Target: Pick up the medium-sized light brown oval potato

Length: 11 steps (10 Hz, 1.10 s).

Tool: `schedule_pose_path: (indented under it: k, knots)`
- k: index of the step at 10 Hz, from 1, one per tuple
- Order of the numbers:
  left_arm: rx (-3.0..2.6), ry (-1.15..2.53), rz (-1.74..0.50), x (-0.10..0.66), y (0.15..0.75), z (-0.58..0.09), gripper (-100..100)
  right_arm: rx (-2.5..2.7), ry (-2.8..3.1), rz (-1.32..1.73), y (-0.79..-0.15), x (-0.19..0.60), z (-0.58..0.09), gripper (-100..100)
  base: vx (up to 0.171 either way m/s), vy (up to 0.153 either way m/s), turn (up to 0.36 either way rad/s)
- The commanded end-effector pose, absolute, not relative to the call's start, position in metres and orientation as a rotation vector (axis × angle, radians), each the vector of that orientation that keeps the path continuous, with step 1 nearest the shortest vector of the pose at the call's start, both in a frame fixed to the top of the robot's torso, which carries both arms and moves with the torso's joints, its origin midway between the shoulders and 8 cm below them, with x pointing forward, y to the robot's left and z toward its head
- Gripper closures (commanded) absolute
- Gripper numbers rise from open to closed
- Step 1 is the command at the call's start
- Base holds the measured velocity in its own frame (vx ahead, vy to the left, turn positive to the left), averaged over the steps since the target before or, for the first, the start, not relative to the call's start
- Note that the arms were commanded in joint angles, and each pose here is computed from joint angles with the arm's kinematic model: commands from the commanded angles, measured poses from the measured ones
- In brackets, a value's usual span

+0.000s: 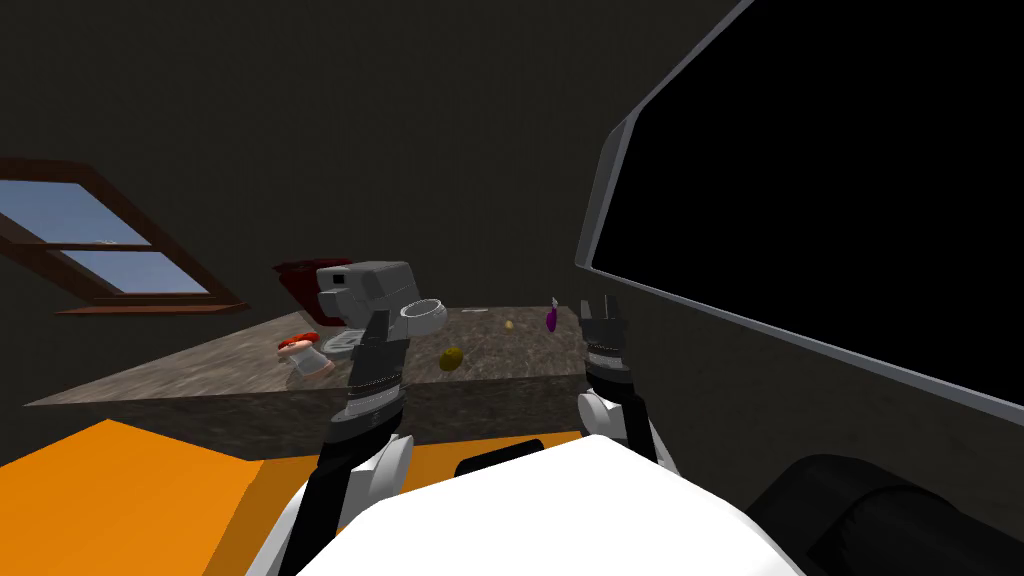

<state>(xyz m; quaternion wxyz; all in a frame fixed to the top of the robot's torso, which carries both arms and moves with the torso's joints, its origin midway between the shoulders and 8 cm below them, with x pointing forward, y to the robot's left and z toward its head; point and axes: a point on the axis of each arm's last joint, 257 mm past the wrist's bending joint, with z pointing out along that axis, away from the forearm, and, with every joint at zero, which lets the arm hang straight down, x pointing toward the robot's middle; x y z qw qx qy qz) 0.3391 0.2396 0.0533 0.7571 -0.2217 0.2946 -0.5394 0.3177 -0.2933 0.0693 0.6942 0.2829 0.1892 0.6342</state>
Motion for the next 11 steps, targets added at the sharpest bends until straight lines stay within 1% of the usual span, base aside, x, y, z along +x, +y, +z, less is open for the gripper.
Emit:
schedule_pose_path:
  k: [1, 6, 11]
  knots:
    - [-0.483, 0.642, -1.176, 0.339, 0.240, 0.053, 0, 0.646, 0.466, 1.427, -0.297, 0.324, 0.060, -100, -0.039, 0.025, 0.054]
    - [-0.483, 0.642, -1.176, 0.339, 0.240, 0.053, 0, 0.777, 0.579, 1.453, -0.331, 0.349, 0.019, -100, -0.069, 0.048, 0.083]
    - [-0.483, 0.642, -1.176, 0.339, 0.240, 0.053, 0, 0.878, 0.601, 1.481, -0.356, 0.360, -0.003, -100, -0.031, 0.033, 0.060]
